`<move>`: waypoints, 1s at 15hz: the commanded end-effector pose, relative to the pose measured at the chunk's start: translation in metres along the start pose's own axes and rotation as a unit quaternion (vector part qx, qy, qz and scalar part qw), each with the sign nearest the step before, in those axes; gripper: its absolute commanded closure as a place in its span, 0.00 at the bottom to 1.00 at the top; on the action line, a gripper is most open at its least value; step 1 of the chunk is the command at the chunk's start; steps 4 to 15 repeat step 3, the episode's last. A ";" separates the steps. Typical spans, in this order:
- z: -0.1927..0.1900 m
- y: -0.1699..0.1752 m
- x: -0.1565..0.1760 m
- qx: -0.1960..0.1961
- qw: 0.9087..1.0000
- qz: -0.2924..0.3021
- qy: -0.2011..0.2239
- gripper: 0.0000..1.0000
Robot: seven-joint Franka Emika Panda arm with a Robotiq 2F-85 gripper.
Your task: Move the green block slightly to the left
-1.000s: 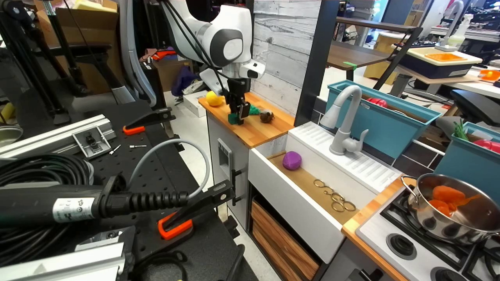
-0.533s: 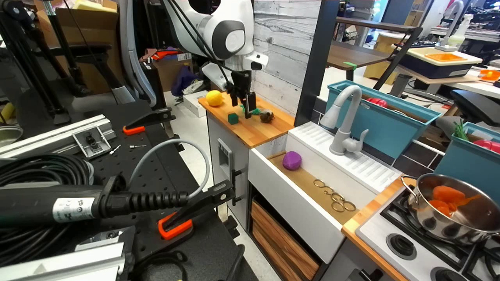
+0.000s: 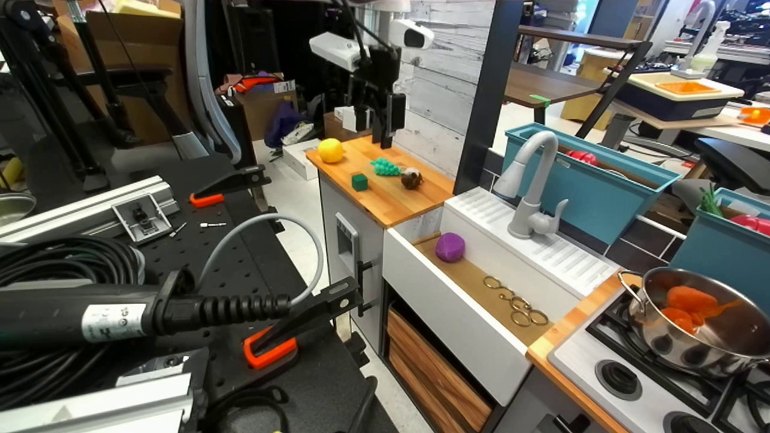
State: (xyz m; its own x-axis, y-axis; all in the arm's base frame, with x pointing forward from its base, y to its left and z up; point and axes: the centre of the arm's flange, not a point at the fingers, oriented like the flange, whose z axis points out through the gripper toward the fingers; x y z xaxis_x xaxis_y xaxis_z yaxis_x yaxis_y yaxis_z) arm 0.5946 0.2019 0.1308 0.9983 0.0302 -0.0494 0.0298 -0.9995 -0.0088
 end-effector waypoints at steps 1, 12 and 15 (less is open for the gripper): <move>-0.011 0.013 -0.004 -0.007 1.000 0.009 -0.008 0.00; -0.024 0.025 -0.010 -0.012 1.000 0.017 -0.014 0.00; -0.024 0.025 -0.010 -0.012 1.000 0.017 -0.014 0.00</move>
